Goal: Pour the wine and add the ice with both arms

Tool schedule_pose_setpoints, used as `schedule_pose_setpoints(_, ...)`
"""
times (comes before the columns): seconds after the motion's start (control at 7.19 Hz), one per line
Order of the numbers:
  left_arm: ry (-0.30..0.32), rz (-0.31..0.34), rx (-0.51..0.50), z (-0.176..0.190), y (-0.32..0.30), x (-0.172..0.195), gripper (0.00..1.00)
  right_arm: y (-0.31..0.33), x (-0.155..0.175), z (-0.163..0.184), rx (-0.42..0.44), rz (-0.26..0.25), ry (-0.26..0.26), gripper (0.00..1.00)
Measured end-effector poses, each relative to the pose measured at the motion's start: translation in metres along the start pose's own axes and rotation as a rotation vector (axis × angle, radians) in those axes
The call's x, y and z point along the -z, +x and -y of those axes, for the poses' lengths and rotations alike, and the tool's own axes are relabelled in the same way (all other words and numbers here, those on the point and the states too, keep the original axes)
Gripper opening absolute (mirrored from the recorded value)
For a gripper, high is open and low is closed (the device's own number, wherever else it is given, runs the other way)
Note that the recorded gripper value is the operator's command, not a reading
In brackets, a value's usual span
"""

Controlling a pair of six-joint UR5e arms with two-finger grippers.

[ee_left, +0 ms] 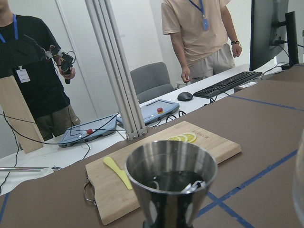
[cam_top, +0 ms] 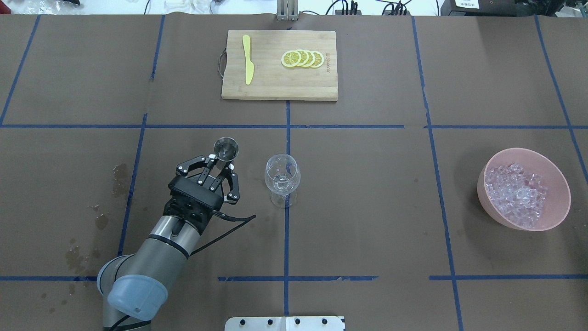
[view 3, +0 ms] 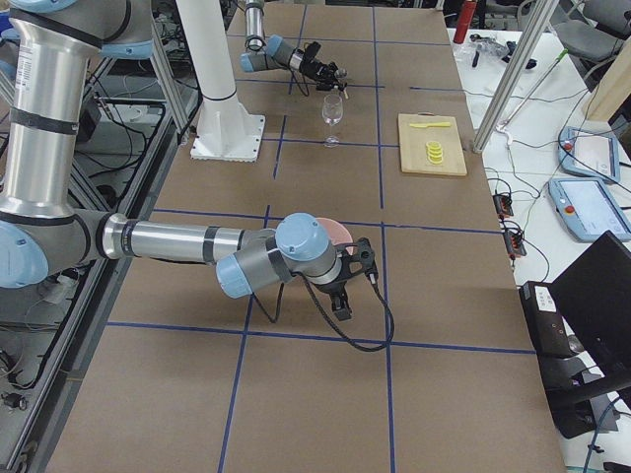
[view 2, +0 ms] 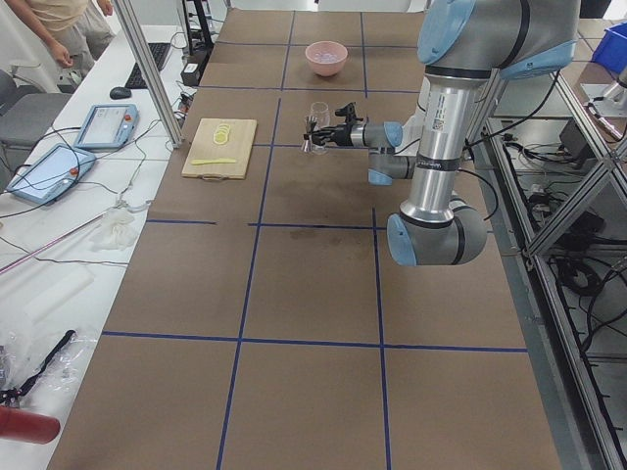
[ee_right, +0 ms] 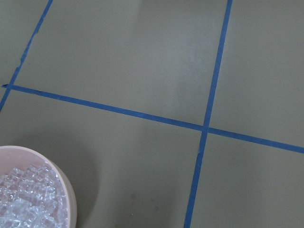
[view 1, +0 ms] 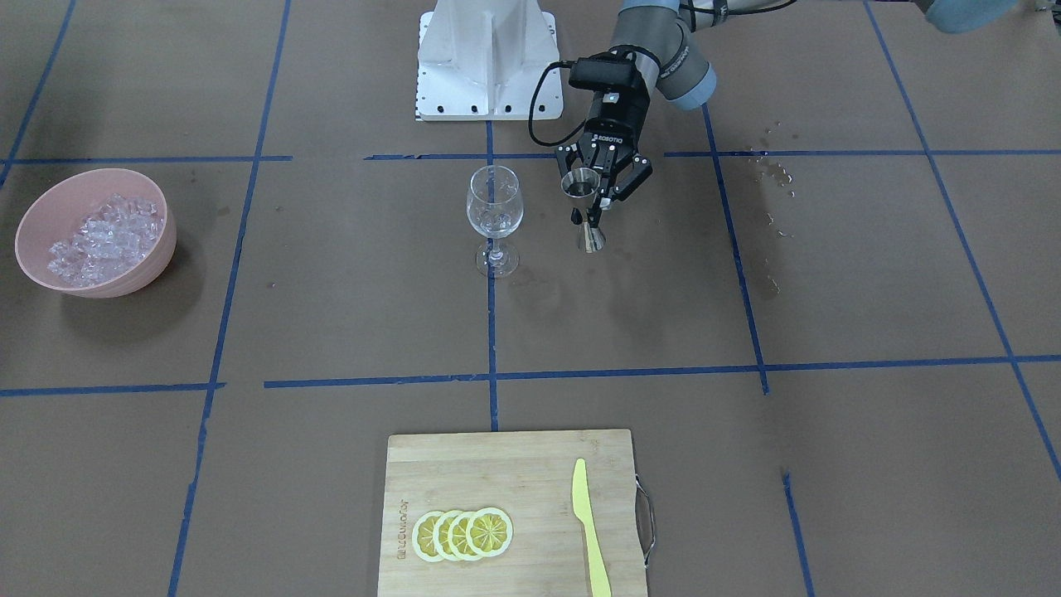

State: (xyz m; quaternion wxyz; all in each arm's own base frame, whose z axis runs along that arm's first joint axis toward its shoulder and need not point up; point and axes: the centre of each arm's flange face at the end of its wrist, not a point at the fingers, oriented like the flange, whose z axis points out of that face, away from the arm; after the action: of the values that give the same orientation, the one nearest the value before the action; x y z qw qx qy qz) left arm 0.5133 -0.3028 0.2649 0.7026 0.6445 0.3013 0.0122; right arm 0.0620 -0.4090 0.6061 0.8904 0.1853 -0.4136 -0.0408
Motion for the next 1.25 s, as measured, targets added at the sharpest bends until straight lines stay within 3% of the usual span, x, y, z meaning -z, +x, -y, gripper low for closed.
schedule_pose_setpoints(0.28, -0.011, 0.001, -0.084, 0.018, 0.016, -0.002, 0.0, 0.001, -0.001, -0.001, -0.002, -0.001, -0.001, 1.0)
schedule_pose_setpoints(0.83, -0.004, 0.004, -0.429, 0.027, 0.022, -0.002, 0.0, 0.004, -0.003, -0.003, -0.01, -0.002, -0.008, 1.0)
schedule_pose_setpoints(1.25, 0.017, 0.001, -0.629, 0.045, 0.033, -0.003, 0.0, 0.007, -0.005, -0.004, -0.016, -0.003, -0.013, 1.0)
